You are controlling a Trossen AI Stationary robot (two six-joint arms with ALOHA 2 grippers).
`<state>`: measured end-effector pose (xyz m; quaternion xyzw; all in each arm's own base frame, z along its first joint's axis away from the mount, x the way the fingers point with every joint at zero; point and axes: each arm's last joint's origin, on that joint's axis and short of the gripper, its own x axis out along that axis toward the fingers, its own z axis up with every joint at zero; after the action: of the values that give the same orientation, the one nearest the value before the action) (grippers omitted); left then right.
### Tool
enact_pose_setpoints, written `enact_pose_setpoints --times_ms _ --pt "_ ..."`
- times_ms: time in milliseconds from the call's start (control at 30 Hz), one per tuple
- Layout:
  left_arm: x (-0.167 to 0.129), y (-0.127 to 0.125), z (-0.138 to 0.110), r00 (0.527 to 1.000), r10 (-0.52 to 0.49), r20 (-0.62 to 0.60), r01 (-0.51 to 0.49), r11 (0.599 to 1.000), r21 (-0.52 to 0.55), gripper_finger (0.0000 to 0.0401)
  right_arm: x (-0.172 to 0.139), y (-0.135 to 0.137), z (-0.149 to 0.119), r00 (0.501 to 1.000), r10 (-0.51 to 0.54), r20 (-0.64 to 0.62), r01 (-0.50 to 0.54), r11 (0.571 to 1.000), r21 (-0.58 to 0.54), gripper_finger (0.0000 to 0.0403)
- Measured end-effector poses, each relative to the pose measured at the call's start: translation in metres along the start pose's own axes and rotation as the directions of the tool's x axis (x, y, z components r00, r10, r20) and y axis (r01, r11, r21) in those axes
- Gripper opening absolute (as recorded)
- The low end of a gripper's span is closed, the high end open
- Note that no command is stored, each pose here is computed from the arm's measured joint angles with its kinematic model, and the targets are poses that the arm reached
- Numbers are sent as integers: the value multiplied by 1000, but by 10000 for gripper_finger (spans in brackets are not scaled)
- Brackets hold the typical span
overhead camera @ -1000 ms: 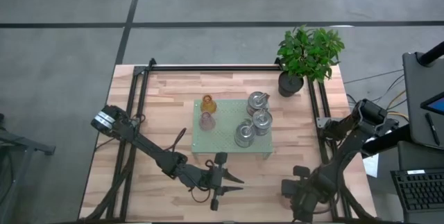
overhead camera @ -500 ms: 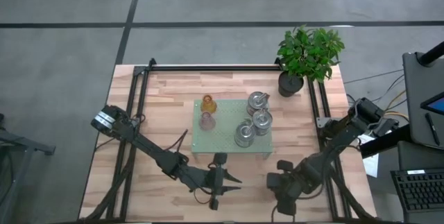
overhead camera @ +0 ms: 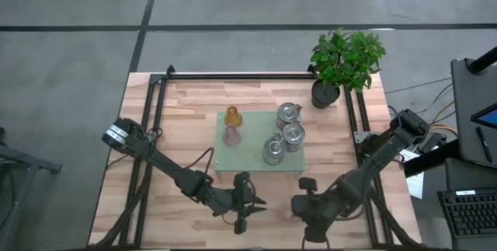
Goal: Pick & Place candle stick holders
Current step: Put the pink candle holder on the shelf
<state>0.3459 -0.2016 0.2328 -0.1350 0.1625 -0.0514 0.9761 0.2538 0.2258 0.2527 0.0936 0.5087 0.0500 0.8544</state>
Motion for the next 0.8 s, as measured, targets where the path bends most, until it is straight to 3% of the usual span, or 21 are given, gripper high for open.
enact_pose_setpoints --times_ms 200,633,800 --pt "-2 -7 2 999 -31 36 30 999 29 83 -11 7 11 998 39 40 -39 999 -18 28" --pt "-1 -6 0 999 -16 28 12 991 131 84 -8 -13 31 998 57 30 -60 994 92 28" --pt "-1 -5 1 999 -13 36 7 987 160 118 -7 -19 37 998 63 29 -66 991 116 28"
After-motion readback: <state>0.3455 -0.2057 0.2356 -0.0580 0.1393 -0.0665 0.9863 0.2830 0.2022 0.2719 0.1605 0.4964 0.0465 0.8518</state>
